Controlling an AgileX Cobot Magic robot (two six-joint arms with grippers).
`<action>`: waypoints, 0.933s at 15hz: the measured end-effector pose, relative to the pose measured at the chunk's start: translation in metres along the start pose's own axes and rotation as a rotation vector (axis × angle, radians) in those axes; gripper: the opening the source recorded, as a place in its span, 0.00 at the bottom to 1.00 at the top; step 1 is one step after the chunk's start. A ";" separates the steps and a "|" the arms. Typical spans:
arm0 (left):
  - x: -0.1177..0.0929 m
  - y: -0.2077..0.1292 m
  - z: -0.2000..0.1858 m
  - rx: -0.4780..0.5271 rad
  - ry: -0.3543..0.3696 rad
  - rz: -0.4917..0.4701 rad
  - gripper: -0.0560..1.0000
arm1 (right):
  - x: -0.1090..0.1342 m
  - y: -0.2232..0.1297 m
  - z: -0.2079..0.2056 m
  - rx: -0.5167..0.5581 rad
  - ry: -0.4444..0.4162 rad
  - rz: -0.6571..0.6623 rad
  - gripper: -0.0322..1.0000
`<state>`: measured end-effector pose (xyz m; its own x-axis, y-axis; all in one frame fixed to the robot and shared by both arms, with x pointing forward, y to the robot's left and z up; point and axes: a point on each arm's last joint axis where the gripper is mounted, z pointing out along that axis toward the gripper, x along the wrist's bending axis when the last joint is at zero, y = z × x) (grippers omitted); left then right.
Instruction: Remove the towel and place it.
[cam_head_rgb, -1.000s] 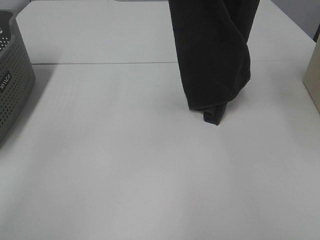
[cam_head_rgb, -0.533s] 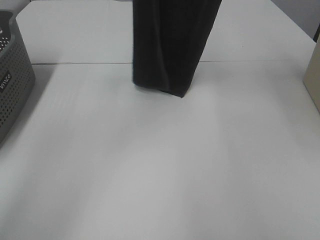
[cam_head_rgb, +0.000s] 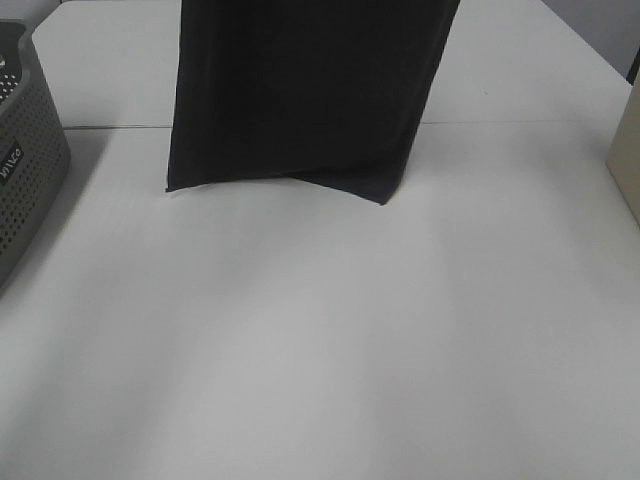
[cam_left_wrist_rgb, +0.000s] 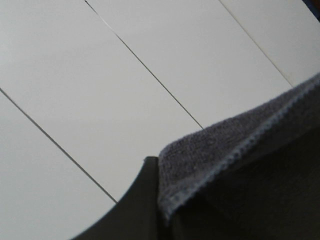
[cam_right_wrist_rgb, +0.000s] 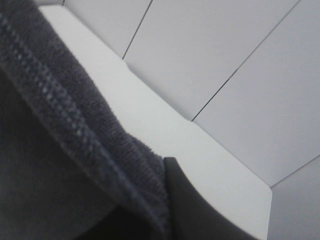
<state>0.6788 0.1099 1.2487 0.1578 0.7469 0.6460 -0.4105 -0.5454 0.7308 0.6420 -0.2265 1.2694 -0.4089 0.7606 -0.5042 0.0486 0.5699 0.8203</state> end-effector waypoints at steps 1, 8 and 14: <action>-0.001 -0.009 0.004 -0.003 0.012 0.005 0.05 | -0.003 0.002 0.005 -0.048 -0.035 0.046 0.04; -0.025 -0.052 0.039 -0.258 0.180 0.006 0.05 | -0.016 -0.012 0.061 -0.322 -0.260 0.249 0.04; -0.015 -0.090 0.059 -0.295 0.273 -0.033 0.05 | -0.020 -0.017 0.087 -0.409 -0.297 0.342 0.04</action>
<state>0.7659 0.1250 1.1862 -0.0527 0.8572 0.5123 -0.6556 -0.4167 0.6297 0.7287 -0.2247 1.2423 -0.1577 0.9673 -0.1989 -0.2456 0.1567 0.9566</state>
